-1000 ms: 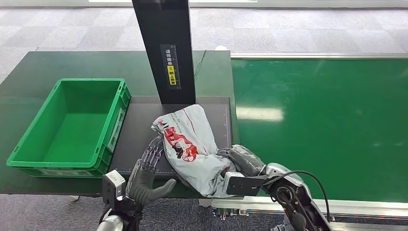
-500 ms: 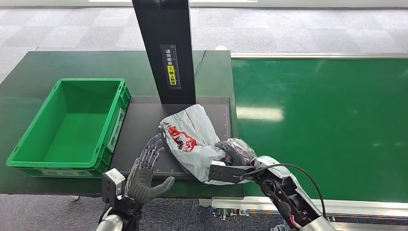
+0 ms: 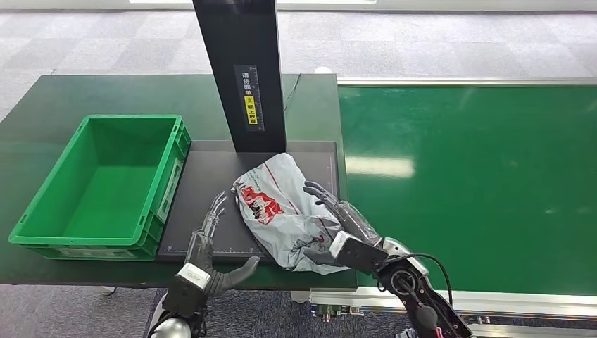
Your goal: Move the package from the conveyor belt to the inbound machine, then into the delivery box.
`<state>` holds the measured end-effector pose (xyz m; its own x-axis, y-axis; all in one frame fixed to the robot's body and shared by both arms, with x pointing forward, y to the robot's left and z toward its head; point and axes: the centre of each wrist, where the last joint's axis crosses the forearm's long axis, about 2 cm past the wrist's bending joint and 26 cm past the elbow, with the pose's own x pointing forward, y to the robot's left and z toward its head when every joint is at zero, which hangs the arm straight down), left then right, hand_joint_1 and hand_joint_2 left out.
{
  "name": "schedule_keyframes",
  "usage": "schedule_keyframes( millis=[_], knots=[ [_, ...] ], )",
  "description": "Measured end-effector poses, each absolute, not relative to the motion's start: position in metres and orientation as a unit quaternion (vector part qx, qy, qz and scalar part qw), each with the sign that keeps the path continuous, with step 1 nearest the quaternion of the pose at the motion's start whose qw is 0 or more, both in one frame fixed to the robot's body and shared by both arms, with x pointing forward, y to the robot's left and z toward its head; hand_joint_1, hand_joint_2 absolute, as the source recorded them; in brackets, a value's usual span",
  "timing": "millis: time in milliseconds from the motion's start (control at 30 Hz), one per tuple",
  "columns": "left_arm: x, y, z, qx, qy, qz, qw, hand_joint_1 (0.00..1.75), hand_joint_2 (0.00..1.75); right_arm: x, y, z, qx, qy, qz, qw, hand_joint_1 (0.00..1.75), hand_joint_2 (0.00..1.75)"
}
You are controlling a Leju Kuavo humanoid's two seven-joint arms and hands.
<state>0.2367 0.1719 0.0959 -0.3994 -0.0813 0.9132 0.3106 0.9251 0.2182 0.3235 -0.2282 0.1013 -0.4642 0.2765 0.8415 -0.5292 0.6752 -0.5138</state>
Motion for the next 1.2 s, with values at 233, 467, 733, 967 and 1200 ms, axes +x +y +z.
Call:
schedule_keyframes(
  millis=[233,467,733,967,1200],
  knots=[
    [0.236,0.168,0.097,0.008,-0.828,-0.226,0.513,0.00,1.75,0.323,-0.236,0.122,0.016,-0.792,0.337,0.508,0.00,1.75],
    [0.245,0.164,0.100,0.033,-0.814,-0.269,0.514,0.00,1.75,0.309,-0.266,0.126,-0.102,-0.800,0.253,0.534,0.00,1.75],
    [0.280,0.167,0.101,0.096,-0.751,-0.340,0.558,0.00,1.75,0.280,-0.285,0.124,-0.201,-0.791,0.181,0.549,0.00,1.75],
    [0.315,0.166,0.108,0.132,-0.689,-0.406,0.585,0.00,1.75,0.273,-0.283,0.127,-0.187,-0.791,0.170,0.557,0.00,1.75],
    [0.338,0.166,0.109,0.179,-0.615,-0.467,0.610,0.00,1.75,0.274,-0.278,0.133,-0.183,-0.783,0.174,0.568,0.00,1.75]
  ],
)
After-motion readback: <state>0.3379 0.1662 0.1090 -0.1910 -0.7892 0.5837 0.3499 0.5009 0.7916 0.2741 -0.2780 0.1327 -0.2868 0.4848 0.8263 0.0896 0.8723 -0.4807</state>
